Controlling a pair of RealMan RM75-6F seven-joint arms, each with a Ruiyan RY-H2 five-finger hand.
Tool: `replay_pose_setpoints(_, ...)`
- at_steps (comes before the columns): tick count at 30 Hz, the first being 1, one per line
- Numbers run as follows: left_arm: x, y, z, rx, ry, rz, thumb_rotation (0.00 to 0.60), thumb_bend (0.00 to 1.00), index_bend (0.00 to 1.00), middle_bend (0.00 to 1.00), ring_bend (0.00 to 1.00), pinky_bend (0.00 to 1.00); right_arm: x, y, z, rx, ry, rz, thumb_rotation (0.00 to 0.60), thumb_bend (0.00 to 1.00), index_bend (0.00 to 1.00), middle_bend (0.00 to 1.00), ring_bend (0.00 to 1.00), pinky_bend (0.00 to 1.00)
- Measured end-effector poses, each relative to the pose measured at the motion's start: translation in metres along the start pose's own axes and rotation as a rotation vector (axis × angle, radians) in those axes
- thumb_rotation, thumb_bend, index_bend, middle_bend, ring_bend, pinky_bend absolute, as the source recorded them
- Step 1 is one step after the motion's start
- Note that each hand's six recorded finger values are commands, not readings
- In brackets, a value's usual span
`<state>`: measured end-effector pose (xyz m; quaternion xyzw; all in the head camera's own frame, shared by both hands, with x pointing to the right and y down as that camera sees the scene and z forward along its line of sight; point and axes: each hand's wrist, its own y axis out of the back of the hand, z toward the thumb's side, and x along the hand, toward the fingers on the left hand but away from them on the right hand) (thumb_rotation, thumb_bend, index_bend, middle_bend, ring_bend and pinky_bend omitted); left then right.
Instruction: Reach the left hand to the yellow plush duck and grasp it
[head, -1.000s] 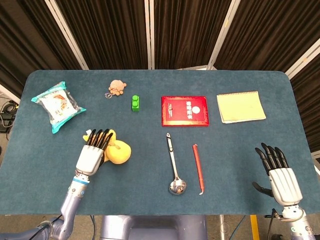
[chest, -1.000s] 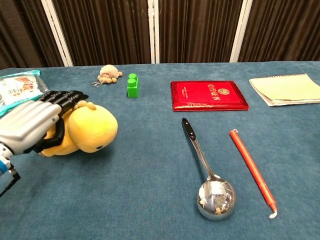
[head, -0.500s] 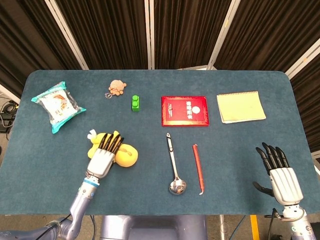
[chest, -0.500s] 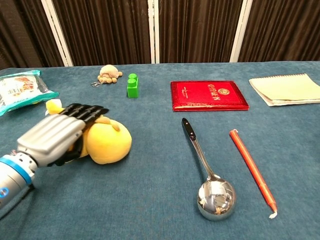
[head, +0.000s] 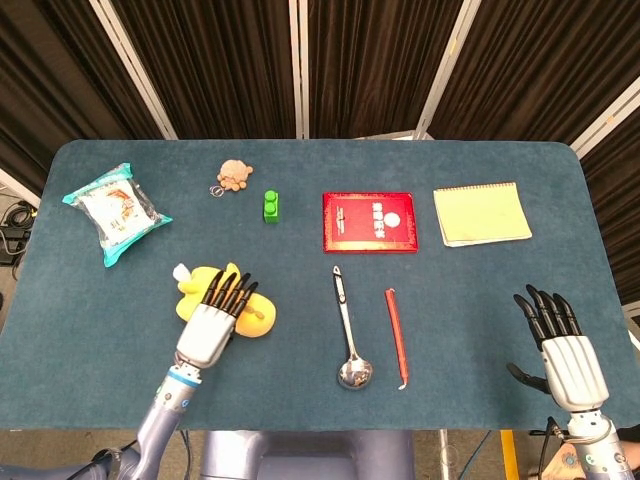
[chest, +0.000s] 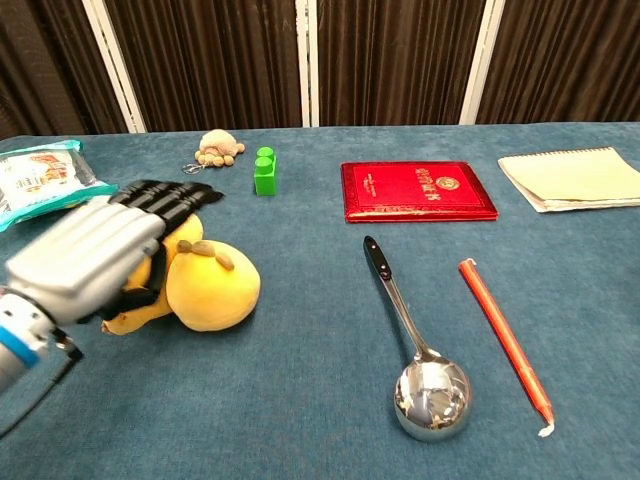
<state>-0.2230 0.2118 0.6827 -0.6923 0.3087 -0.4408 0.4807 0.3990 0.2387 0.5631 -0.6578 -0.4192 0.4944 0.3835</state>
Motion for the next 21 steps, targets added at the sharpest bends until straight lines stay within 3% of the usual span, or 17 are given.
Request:
replay_pose_setpoints(8, -0.036, 0.035, -0.058, 0.032, 0.107, 0.044, 0.6, 0.99, 0.0, 0.0, 0.0, 0.0, 0.0, 0.001, 0.001, 0.004, -0.002, -0.007, 0.6, 0.13, 0.0, 0.0, 0.0, 0.0)
replay_pose_setpoints(11, -0.055, 0.047, -0.081, 0.048, 0.161, 0.065, 0.6, 0.77, 0.0, 0.0, 0.0, 0.0, -0.001, 0.001, 0.0, 0.003, -0.004, -0.012, 0.6, 0.13, 0.0, 0.0, 0.0, 0.0)
replay_pose_setpoints(13, -0.069, 0.053, -0.095, 0.05, 0.198, 0.077, 0.6, 0.51, 0.0, 0.0, 0.0, 0.0, -0.001, 0.002, 0.0, 0.003, -0.004, -0.014, 0.6, 0.13, 0.0, 0.0, 0.0, 0.0)
replay_pose_setpoints(16, -0.084, 0.058, -0.111, 0.049, 0.245, 0.082, 0.6, 0.26, 0.0, 0.0, 0.0, 0.0, -0.001, 0.002, 0.0, 0.002, -0.004, -0.017, 0.6, 0.13, 0.0, 0.0, 0.0, 0.0)
replay_pose_setpoints(19, -0.095, 0.063, -0.122, 0.058, 0.284, 0.084, 0.6, 0.14, 0.0, 0.0, 0.0, 0.0, -0.001, 0.003, 0.0, 0.002, -0.001, -0.023, 0.6, 0.13, 0.0, 0.0, 0.0, 0.0)
replay_pose_setpoints(21, -0.103, 0.067, -0.13, 0.068, 0.307, 0.086, 0.6, 0.11, 0.0, 0.0, 0.0, 0.0, -0.002, 0.004, 0.0, 0.003, -0.003, -0.027, 0.6, 0.13, 0.0, 0.0, 0.0, 0.0)
